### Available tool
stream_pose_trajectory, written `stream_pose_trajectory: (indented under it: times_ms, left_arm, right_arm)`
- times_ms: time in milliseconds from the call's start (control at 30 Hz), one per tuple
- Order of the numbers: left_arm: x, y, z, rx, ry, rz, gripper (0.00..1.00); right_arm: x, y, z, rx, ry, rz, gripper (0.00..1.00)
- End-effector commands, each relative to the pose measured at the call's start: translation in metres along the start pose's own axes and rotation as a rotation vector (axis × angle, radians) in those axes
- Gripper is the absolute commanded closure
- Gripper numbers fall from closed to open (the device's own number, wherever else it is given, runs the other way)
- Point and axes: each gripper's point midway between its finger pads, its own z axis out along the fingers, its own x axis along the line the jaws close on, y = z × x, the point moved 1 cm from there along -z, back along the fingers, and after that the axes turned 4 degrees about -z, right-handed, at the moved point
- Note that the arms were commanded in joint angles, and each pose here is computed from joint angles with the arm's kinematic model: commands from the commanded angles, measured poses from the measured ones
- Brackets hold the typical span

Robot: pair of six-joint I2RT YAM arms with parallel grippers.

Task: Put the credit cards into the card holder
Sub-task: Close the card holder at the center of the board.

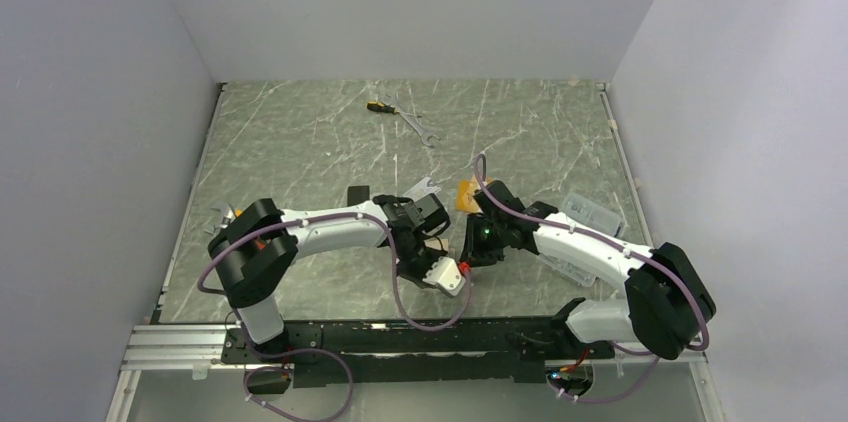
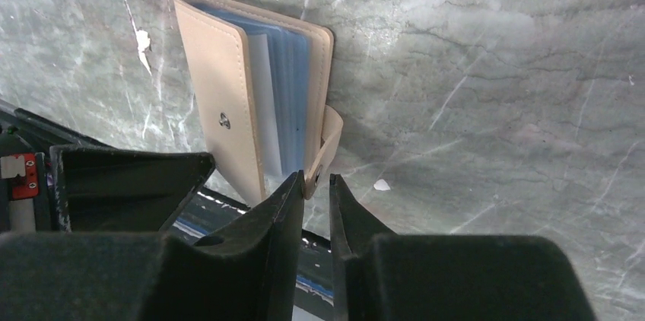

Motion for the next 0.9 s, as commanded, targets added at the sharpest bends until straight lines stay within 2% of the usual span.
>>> stream_pose_trajectory:
  times_ms: [0, 200, 467, 667, 867]
  left_arm:
    - [0.006, 0.017, 0.004, -0.049, 0.003, -0.003, 0.74]
    - [0.006, 0.016, 0.012, -0.031, -0.007, 0.005, 0.7]
    - [-0.003, -0.002, 0.027, 0.051, -0.033, 0.013, 0.74]
    - [-0.005, -0.007, 0.029, 0.068, -0.036, 0.014, 0.75]
    - [-0.003, -0.007, 0.028, 0.076, -0.029, 0.015, 0.77]
  right_arm:
    - [0.003, 0.008, -0.01, -0.012, -0.007, -0.009, 0.78]
    - [0.003, 0.011, -0.012, -0.017, -0.008, -0.008, 0.81]
    - [-0.003, 0.015, -0.013, -0.022, -0.022, -0.003, 0.85]
    - [-0.005, 0.013, -0.01, -0.01, -0.027, 0.001, 0.87]
    - [-0.005, 0.011, -0.007, -0.002, -0.021, 0.008, 1.0]
